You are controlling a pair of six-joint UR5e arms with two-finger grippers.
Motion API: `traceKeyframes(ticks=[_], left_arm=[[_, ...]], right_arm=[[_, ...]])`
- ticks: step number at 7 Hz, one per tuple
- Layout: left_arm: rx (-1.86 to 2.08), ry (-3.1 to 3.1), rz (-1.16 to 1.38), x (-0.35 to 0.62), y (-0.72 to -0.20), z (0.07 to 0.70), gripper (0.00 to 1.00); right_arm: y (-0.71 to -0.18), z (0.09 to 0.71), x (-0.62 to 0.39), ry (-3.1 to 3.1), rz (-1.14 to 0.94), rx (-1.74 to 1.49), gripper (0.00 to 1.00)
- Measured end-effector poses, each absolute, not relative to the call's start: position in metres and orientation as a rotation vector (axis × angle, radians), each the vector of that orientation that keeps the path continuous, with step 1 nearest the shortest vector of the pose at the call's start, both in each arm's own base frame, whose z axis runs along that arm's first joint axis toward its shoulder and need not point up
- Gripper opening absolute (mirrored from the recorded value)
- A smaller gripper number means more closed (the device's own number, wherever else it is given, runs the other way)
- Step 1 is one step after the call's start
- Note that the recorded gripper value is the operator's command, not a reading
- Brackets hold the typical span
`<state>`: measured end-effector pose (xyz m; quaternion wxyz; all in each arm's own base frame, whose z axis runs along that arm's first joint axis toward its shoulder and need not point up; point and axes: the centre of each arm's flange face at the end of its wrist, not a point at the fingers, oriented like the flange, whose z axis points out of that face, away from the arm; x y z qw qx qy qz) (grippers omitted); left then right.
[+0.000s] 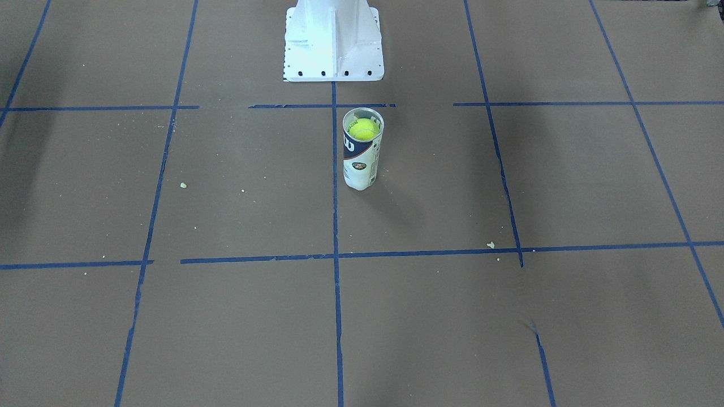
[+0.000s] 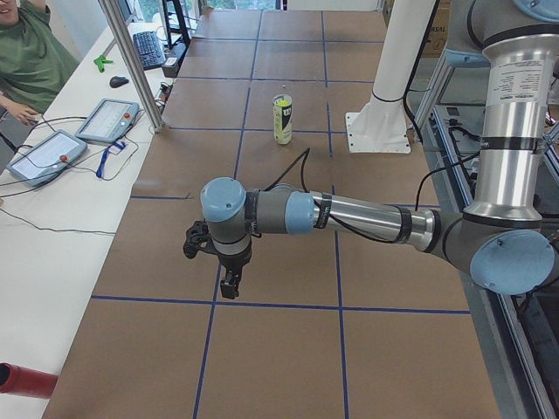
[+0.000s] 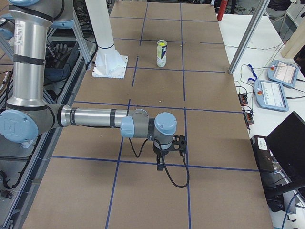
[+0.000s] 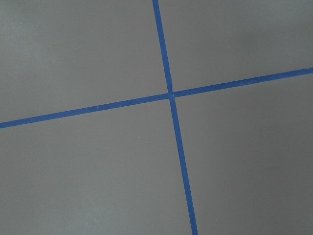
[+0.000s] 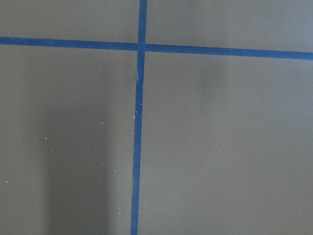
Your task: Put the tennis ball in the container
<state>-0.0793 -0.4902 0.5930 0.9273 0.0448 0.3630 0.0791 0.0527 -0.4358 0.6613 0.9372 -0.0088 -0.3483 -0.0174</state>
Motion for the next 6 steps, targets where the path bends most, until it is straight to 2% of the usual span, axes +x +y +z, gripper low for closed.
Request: traceKeyframes(ticks=[6], left_arm=[[0.099,0.744,0.162,-0.0806,-0.4835,0.5873,1.00]], right_arm=[[-0.4358,0.6613,0.0527,-0.712,-0.036,-0.018,1.00]])
